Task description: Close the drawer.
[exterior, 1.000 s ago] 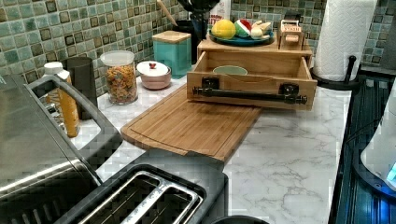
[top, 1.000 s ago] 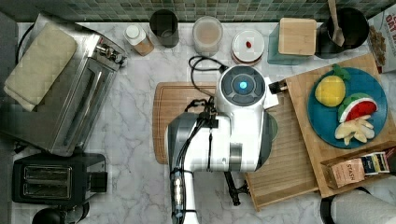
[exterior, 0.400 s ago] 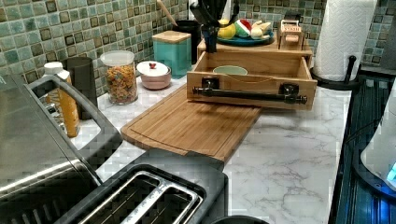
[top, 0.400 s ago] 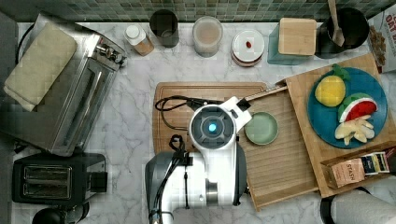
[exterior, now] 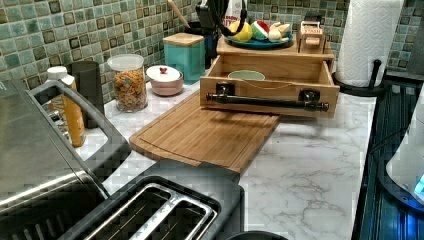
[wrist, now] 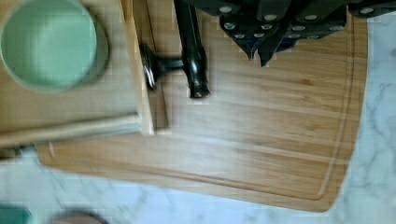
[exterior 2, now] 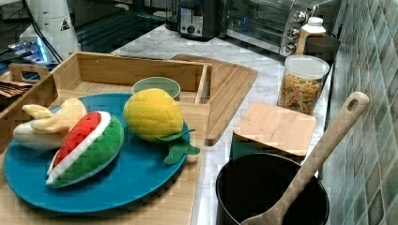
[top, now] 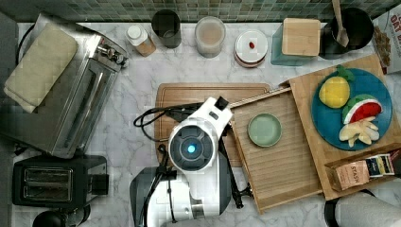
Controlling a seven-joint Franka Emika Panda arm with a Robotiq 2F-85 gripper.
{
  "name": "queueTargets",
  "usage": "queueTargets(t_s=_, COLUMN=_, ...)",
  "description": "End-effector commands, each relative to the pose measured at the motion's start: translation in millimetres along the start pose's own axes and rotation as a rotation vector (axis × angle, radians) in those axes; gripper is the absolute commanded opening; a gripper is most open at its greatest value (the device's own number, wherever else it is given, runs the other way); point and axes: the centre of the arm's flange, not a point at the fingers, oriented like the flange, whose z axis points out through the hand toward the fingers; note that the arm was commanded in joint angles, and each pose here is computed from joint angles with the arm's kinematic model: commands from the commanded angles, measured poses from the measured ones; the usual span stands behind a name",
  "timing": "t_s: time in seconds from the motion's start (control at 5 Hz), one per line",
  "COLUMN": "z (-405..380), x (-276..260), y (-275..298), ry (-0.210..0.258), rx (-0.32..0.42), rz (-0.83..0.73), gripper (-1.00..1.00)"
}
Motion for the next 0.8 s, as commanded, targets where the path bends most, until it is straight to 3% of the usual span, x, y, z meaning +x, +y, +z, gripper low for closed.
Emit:
queueTargets(t_s=0.2, z=80, x=-69, y=-33, ry=-0.195, rx=-0.035, rz=-0.256, gripper=-1.0)
queueTargets(t_s=0.4, z=102, x=-89, y=-28, ry=-0.233, rx=-0.048, rz=-0.255, gripper=-1.0)
queueTargets(t_s=0.6, z=124, x=-110, y=-22, ry=-0.24, rx=-0.067, rz=-0.265, gripper=-1.0)
queueTargets(t_s=0.8, z=142, x=-121, y=-21, ry=-0.274, rx=-0.033, rz=-0.266, gripper=-1.0)
